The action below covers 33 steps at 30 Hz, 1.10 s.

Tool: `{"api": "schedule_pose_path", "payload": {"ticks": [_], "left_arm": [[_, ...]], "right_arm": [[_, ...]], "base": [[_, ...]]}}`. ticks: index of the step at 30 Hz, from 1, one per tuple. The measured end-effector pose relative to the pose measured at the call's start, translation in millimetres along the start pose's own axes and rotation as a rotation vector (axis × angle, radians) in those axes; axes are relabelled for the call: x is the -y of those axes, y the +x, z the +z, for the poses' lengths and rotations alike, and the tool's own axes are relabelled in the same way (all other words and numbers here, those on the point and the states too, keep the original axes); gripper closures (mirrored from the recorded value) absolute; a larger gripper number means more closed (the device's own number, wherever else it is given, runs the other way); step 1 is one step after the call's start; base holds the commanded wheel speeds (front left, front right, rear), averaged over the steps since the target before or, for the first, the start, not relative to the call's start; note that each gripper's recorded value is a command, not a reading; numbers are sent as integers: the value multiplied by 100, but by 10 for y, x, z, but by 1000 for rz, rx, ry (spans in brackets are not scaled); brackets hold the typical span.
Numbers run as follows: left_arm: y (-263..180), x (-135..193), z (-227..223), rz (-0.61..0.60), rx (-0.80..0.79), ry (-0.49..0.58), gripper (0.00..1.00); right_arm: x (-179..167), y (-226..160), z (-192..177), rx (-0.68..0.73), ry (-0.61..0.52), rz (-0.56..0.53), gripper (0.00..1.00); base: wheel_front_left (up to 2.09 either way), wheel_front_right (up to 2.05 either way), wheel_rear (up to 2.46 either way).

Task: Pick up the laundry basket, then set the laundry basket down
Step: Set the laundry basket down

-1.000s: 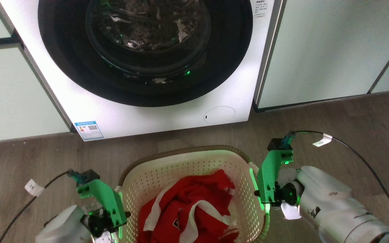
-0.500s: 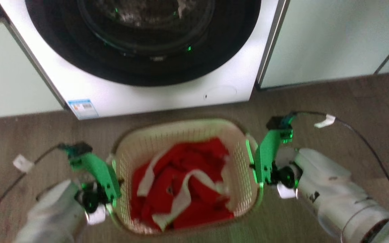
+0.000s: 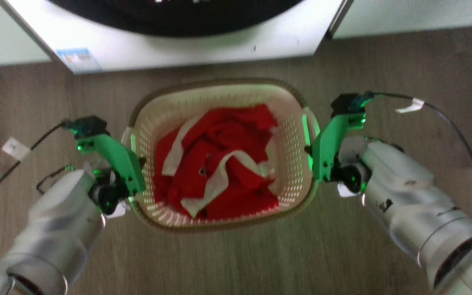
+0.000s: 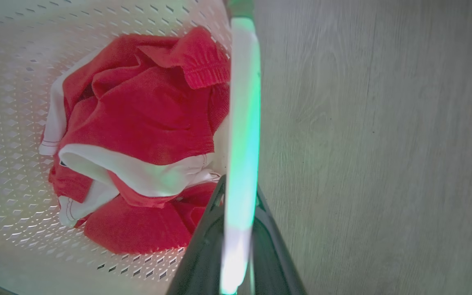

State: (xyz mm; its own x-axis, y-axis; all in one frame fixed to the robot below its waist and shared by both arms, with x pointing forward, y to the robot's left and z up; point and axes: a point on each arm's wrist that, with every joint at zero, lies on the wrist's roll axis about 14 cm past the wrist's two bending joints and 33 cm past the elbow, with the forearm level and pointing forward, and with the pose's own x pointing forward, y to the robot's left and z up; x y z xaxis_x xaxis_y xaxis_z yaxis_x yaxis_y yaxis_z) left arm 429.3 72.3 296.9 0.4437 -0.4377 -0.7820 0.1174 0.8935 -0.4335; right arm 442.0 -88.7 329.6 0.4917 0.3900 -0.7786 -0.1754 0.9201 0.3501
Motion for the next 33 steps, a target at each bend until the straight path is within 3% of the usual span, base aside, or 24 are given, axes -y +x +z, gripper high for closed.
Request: {"api": "schedule_pose_path", "payload": {"ticks": [8,18,33], "left_arm": [[383,-122,-13,-5,-15,-9,100],[845,-298,-320,-8,-55,-36,100],[1147,-443,-606,-8,-103,-58,100]], "right_arm": [[239,397,-68,-47,25,-22,100],[506,894,-414,-136,73,-46,100],[702,1238,-689,-202,103,-65,100]], "base": [[0,0,0],[0,0,0],[0,0,0]]}}
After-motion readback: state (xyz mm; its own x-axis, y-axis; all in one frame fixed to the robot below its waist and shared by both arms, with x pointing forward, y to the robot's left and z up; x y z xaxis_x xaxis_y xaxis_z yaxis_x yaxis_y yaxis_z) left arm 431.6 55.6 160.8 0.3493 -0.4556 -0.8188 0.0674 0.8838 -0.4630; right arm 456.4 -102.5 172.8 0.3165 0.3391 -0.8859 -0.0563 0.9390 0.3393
